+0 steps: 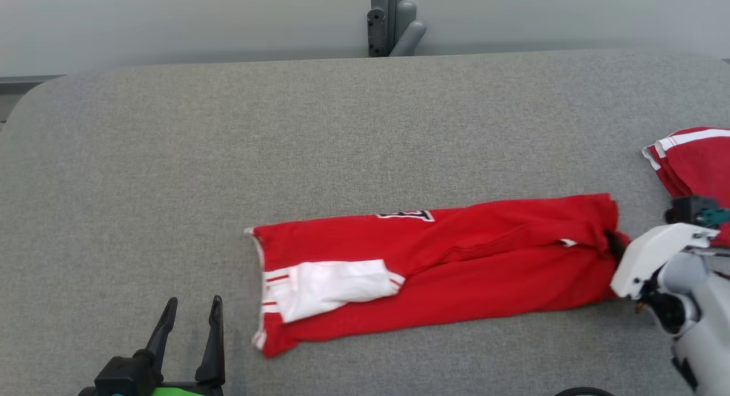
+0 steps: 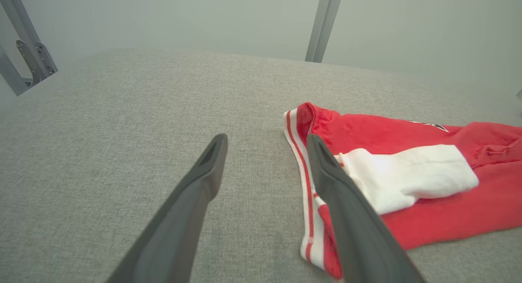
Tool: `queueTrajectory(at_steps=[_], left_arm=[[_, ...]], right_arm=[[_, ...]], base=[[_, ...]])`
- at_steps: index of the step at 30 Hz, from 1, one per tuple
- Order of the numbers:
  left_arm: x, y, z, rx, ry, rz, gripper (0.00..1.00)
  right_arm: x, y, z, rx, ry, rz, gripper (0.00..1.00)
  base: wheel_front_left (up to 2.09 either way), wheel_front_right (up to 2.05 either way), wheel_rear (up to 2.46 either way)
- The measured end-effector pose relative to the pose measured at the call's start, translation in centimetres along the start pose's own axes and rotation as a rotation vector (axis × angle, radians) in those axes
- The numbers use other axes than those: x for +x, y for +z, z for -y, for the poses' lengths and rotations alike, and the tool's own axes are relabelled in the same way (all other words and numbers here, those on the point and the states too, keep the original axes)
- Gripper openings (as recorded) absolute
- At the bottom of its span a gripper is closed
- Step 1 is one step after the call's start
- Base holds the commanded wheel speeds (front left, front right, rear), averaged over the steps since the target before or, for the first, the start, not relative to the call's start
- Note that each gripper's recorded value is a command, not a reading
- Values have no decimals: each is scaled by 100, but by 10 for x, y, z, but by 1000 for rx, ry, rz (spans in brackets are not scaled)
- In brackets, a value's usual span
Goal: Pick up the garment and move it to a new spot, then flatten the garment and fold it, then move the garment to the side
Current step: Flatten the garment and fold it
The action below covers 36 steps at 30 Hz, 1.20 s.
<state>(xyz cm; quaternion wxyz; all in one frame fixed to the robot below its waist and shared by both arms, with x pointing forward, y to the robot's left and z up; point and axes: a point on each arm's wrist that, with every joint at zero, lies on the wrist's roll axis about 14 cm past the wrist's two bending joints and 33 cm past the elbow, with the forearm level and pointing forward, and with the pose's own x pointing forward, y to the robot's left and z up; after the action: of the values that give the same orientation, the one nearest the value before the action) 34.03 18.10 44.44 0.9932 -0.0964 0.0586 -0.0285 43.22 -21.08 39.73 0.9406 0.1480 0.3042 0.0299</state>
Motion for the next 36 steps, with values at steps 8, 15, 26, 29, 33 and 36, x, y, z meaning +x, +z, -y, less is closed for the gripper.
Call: queueTrajectory(at_steps=[8, 15, 26, 29, 33, 36], left_arm=[[-11, -6, -1, -14, 21, -14, 100], [-20, -11, -1, -25, 35, -23, 100], [-18, -17, 7, -29, 21, -41, 100], [-16, -16, 6, -30, 25, -37, 100], [-19, -18, 2, -30, 42, -43, 100], [-20, -19, 0, -31, 49, -49, 100]], right_arm=[[-34, 69, 80, -24, -150, 116, 0], [-44, 121, -1, -185, 78, 284, 0], [-37, 7, -181, -237, 491, 105, 0], [-31, -21, -203, -230, 523, 49, 0], [-23, -37, -221, -247, 545, 20, 0], [-17, -39, -225, -267, 543, 23, 0]], base=[[0, 0, 0], [0, 0, 0], [0, 0, 0], [0, 0, 0], [0, 0, 0], [0, 0, 0]])
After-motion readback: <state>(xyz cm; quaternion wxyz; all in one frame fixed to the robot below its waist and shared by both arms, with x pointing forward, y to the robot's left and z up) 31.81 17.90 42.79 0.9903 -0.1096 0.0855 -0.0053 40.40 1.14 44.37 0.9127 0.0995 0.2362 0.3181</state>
